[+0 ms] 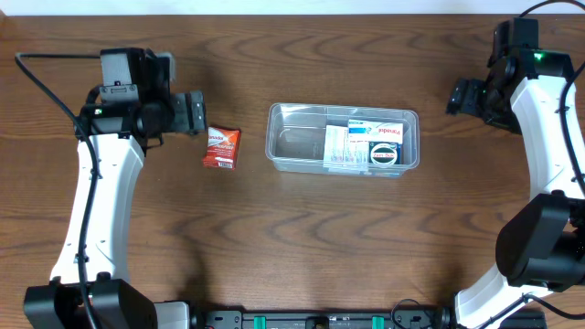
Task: Pack container
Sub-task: 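Move the left gripper over the dark bottle and grasp its cap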
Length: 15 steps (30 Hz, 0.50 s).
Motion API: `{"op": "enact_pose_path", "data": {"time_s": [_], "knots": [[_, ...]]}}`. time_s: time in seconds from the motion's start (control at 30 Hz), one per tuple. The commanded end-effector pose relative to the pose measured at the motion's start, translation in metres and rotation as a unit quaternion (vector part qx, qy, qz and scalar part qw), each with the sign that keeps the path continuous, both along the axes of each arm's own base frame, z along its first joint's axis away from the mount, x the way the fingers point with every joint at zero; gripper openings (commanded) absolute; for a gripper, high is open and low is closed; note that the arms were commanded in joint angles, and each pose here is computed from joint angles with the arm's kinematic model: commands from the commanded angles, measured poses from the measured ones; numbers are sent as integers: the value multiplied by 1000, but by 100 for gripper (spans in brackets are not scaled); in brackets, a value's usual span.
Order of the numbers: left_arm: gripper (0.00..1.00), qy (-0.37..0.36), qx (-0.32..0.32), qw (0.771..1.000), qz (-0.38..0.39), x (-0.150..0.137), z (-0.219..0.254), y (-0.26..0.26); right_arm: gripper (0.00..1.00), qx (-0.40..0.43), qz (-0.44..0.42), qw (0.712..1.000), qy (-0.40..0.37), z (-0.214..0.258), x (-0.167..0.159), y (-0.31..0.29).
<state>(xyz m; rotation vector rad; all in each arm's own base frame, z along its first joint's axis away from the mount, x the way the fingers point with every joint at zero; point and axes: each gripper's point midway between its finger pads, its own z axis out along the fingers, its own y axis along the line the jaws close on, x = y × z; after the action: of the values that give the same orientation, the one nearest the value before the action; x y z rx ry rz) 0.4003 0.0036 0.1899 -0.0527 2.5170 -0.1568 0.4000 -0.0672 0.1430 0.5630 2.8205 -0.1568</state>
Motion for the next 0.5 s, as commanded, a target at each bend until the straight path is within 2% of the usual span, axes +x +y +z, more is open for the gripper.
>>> {"op": "enact_pose_path", "data": {"time_s": [0.0, 0.27, 0.47], "knots": [[98, -26, 2, 1000, 3, 14, 9, 3, 99, -7, 3, 1000, -5, 4, 2, -3], [98, -33, 25, 999, 20, 43, -13, 14, 99, -7, 3, 1000, -5, 4, 2, -4], [98, -20, 35, 999, 27, 52, -33, 19, 99, -7, 3, 1000, -5, 4, 2, -3]]}}
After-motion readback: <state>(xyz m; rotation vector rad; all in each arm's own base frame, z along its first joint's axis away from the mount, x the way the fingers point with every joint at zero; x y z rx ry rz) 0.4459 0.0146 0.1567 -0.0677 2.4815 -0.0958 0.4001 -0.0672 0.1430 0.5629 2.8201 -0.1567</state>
